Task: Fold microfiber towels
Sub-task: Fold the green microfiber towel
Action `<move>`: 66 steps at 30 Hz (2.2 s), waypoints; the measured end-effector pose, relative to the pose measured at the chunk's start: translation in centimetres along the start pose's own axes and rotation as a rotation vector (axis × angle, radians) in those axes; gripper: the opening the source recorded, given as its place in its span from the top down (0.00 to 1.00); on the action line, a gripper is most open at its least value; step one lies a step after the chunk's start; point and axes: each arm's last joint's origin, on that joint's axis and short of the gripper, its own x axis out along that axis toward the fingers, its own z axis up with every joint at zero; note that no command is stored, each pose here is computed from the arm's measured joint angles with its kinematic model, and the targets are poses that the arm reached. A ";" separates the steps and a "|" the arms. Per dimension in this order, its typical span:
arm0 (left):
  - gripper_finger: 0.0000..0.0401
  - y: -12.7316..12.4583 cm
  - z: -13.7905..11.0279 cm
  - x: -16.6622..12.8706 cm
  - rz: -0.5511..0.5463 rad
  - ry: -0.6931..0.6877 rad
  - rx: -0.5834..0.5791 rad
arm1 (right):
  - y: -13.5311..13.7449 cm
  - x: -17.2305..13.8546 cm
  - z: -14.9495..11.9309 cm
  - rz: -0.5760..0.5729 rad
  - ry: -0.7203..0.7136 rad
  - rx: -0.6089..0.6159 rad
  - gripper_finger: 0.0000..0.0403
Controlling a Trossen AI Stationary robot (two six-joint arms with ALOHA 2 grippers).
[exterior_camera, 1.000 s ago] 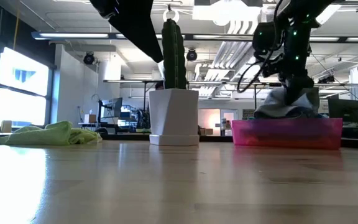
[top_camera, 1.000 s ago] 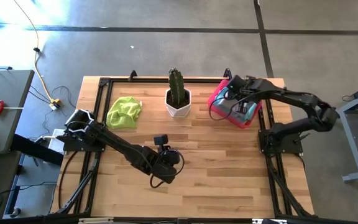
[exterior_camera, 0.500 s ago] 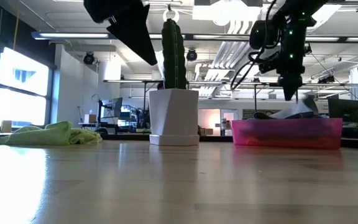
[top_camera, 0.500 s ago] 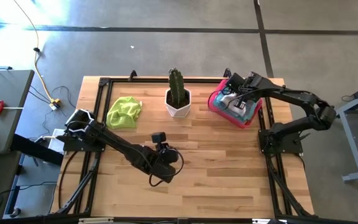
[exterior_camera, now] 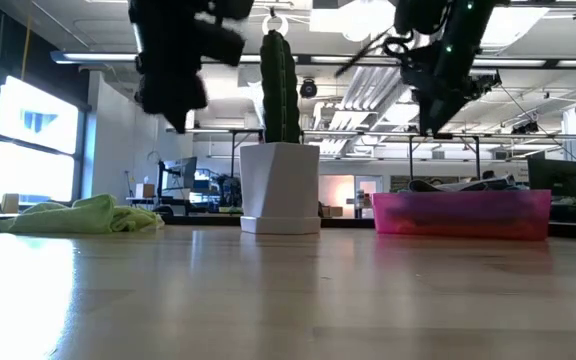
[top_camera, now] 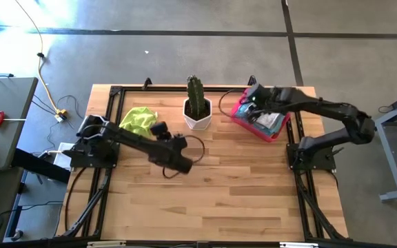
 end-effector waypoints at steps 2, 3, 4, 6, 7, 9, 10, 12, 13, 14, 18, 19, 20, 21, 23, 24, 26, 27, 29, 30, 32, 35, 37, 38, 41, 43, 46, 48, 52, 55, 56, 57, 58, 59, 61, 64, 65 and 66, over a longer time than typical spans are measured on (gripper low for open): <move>0.79 0.6 -0.4 1.2 0.019 0.085 0.062 | 2.0 0.0 -0.2 0.075 -0.080 0.003 0.51; 0.79 0.7 -0.7 1.8 0.024 0.125 0.105 | 3.1 0.0 -0.4 0.111 -0.124 -0.012 0.51; 0.79 0.9 -1.2 2.4 0.024 0.167 0.153 | 4.1 -0.1 -0.7 0.146 -0.161 -0.030 0.51; 0.79 1.5 -2.2 3.5 0.012 0.241 0.234 | 6.0 -0.2 -1.4 0.210 -0.219 -0.067 0.51; 0.79 1.8 -2.6 4.0 0.007 0.266 0.261 | 6.9 -0.3 -1.8 0.244 -0.247 -0.080 0.51; 0.79 2.8 -3.7 5.2 -0.008 0.326 0.285 | 8.6 -0.4 -2.9 0.301 -0.289 -0.086 0.51; 0.80 3.4 -4.2 5.7 -0.009 0.348 0.279 | 9.3 -0.4 -3.4 0.327 -0.314 -0.080 0.51; 0.82 4.6 -4.9 7.0 -0.010 0.369 0.219 | 10.7 -0.6 -4.6 0.373 -0.361 -0.067 0.51; 0.84 5.2 -5.4 7.7 -0.017 0.379 0.174 | 11.3 -0.6 -5.2 0.396 -0.384 -0.060 0.51; 0.86 5.8 -5.9 8.3 -0.026 0.386 0.126 | 11.9 -0.6 -5.9 0.424 -0.409 -0.050 0.51; 0.93 7.4 -7.3 11.3 -0.132 0.417 -0.124 | 13.9 -0.9 -8.1 0.563 -0.525 -0.001 0.51; 0.94 7.6 -7.5 12.0 -0.161 0.424 -0.192 | 14.3 -1.0 -8.6 0.607 -0.548 0.013 0.51; 0.95 7.8 -7.6 12.7 -0.175 0.423 -0.257 | 14.6 -1.1 -9.2 0.643 -0.566 0.020 0.51; 0.96 8.1 -8.0 13.4 -0.173 0.433 -0.312 | 14.9 -1.3 -9.7 0.678 -0.585 0.025 0.51; 0.98 8.5 -8.6 14.3 -0.141 0.449 -0.392 | 15.3 -1.7 -10.5 0.739 -0.613 0.026 0.51; 0.99 8.7 -8.6 14.8 -0.127 0.440 -0.442 | 15.5 -1.9 -10.9 0.764 -0.624 0.025 0.51; 1.00 8.9 -9.0 15.7 -0.105 0.445 -0.505 | 15.9 -2.3 -11.7 0.805 -0.634 0.016 0.51; 1.00 8.8 -9.2 16.1 -0.104 0.444 -0.526 | 16.0 -2.5 -12.0 0.817 -0.635 0.008 0.51; 1.00 8.4 -9.1 16.9 -0.133 0.422 -0.573 | 16.3 -2.9 -12.6 0.819 -0.641 -0.004 0.51; 1.00 8.1 -9.3 17.2 -0.151 0.425 -0.585 | 16.4 -3.1 -12.9 0.815 -0.648 -0.005 0.51; 1.00 7.4 -9.5 17.8 -0.207 0.414 -0.606 | 16.5 -3.4 -13.3 0.808 -0.658 -0.007 0.51; 1.00 6.2 -9.6 18.1 -0.267 0.378 -0.615 | 16.6 -3.7 -13.8 0.798 -0.672 -0.010 0.51; 1.00 5.5 -9.6 17.9 -0.281 0.345 -0.618 | 16.7 -3.9 -14.0 0.796 -0.678 -0.022 0.51; 1.00 5.2 -9.4 17.6 -0.291 0.327 -0.624 | 16.7 -3.9 -14.1 0.796 -0.680 -0.028 0.51; 1.00 3.9 -9.2 16.4 -0.324 0.284 -0.625 | 16.8 -4.0 -14.2 0.798 -0.683 -0.042 0.51; 1.00 2.9 -8.9 15.4 -0.366 0.248 -0.634 | 16.8 -4.0 -14.2 0.796 -0.683 -0.045 0.51; 1.00 1.1 -8.3 13.8 -0.448 0.155 -0.647 | 16.8 -4.0 -14.2 0.786 -0.692 -0.065 0.51; 1.00 -0.2 -7.7 12.5 -0.540 0.075 -0.657 | 16.8 -4.0 -14.2 0.785 -0.693 -0.066 0.51; 1.00 -2.7 -7.0 9.7 -0.731 -0.082 -0.644 | 16.7 -4.0 -14.2 0.784 -0.692 -0.067 0.51; 1.00 -4.3 -6.3 7.5 -0.854 -0.221 -0.653 | 16.7 -4.0 -14.2 0.784 -0.692 -0.067 0.51; 1.00 -4.8 -6.3 6.9 -0.887 -0.255 -0.652 | 16.7 -4.0 -14.2 0.784 -0.692 -0.067 0.51; 1.00 -5.2 -6.2 6.2 -0.930 -0.295 -0.647 | 16.7 -3.9 -14.2 0.784 -0.692 -0.067 0.51; 1.00 -5.5 -6.1 5.4 -0.976 -0.347 -0.624 | 16.7 -3.9 -14.2 0.782 -0.691 -0.069 0.51; 1.00 -5.9 -6.0 4.7 -1.019 -0.405 -0.588 | 16.7 -3.9 -14.2 0.781 -0.690 -0.070 0.51; 1.00 -6.4 -6.0 3.3 -1.072 -0.511 -0.513 | 16.7 -3.9 -14.2 0.781 -0.690 -0.069 0.51; 1.00 -6.3 -5.9 1.5 -1.083 -0.672 -0.418 | 16.8 -3.9 -14.2 0.775 -0.692 -0.062 0.51; 1.00 -6.2 -5.8 1.0 -1.060 -0.717 -0.386 | 16.8 -3.8 -14.2 0.761 -0.697 -0.053 0.51; 1.00 -6.1 -5.9 0.8 -1.031 -0.750 -0.352 | 17.0 -3.6 -14.2 0.741 -0.700 -0.050 0.51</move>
